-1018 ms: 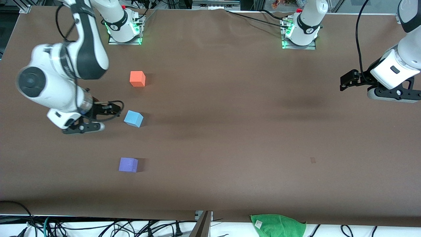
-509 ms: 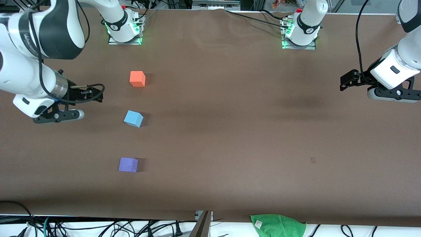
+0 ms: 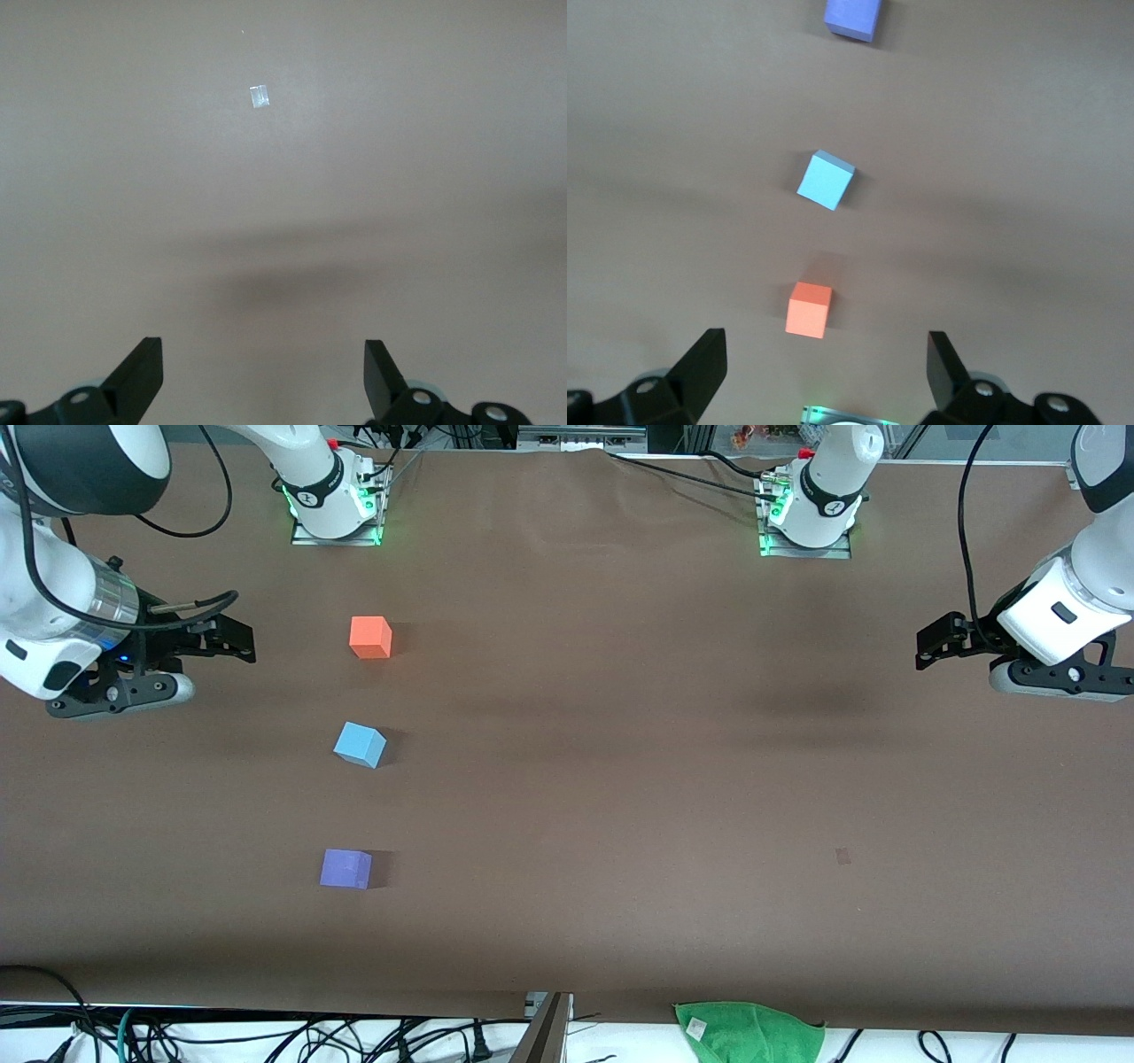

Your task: Place blue block between orange and purple blocks

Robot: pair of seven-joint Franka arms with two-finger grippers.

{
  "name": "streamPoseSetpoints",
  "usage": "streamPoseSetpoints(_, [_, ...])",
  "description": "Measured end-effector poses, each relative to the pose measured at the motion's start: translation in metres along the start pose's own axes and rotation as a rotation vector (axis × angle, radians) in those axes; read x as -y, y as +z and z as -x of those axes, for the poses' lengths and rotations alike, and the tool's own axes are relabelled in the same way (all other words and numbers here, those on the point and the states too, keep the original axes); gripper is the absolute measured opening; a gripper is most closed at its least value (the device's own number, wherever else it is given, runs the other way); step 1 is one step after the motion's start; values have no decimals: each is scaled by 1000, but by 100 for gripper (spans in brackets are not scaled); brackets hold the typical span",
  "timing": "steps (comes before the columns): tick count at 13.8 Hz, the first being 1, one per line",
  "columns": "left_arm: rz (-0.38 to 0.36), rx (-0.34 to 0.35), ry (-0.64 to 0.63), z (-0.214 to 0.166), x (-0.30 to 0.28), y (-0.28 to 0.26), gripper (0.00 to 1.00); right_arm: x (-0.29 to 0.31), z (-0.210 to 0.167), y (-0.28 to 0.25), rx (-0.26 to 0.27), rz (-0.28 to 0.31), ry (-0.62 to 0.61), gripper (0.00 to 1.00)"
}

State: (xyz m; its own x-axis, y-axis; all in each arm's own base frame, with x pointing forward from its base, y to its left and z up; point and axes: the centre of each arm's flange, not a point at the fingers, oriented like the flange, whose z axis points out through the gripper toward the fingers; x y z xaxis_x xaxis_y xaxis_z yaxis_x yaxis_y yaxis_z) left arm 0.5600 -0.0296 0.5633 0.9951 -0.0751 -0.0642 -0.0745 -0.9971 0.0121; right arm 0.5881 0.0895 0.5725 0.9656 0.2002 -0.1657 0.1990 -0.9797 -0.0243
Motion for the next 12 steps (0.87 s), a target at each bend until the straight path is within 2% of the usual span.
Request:
streamPoseSetpoints(2, [0,0,0,0,0,0,100,-6,7,-10,-16,34,-2,100])
streamPoseSetpoints(6, [0,0,0,0,0,0,100,-41,37,-45,-74,33,55,100])
streamPoseSetpoints(9, [0,0,0,0,0,0,100,-52,53,-40,-57,39,65,100])
streamPoseSetpoints(12, [0,0,0,0,0,0,100,-37,52,-33,-39,48,34,100])
